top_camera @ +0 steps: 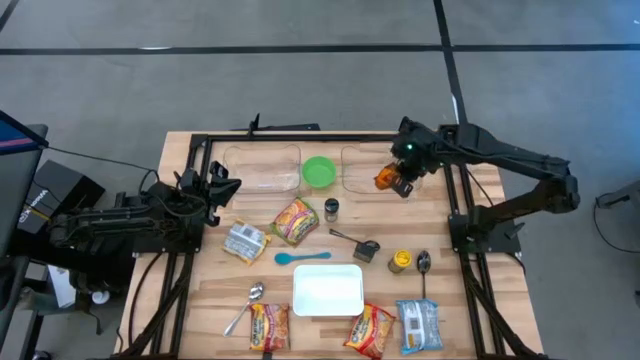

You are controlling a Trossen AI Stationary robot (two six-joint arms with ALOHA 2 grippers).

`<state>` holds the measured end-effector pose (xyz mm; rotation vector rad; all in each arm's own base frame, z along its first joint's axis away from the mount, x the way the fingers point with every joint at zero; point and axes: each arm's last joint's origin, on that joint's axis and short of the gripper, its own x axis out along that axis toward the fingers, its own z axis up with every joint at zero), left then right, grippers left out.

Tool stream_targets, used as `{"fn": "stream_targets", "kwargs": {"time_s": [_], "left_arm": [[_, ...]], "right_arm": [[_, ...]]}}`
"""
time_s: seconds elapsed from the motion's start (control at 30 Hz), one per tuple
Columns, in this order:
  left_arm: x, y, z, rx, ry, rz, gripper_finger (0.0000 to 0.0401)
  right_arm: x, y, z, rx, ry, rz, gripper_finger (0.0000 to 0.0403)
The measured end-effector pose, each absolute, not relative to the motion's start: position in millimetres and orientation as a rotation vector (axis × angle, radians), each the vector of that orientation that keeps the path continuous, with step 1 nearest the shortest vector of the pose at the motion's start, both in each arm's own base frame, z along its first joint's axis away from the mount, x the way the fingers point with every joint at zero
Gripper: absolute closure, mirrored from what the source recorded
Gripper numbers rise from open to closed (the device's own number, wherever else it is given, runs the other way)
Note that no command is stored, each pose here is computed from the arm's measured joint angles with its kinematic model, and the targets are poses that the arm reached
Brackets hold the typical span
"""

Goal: Pick & Place Food Item
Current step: Put the orange seasoning into the right transparent bin

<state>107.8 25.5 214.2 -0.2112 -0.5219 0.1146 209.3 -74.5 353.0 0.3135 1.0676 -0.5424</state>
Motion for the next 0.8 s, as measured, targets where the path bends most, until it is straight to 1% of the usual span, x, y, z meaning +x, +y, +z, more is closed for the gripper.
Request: {"fn": "stream_targets", "kwargs": {"time_s": [0.4, 0.8], "left_arm": [[107.9, 25.7, 214.1, -0.212, -0.521, 0.119, 0.0380], [107.8, 25.9, 214.1, -0.213, -0.523, 0.124, 0.0380]], "right_arm": [[214.6, -113.7, 343.3, 0.327, 1.064, -0.611, 0.0403], [235.2, -139.8, 320.8, 0.296, 1.115, -0.556, 0.0403]]}}
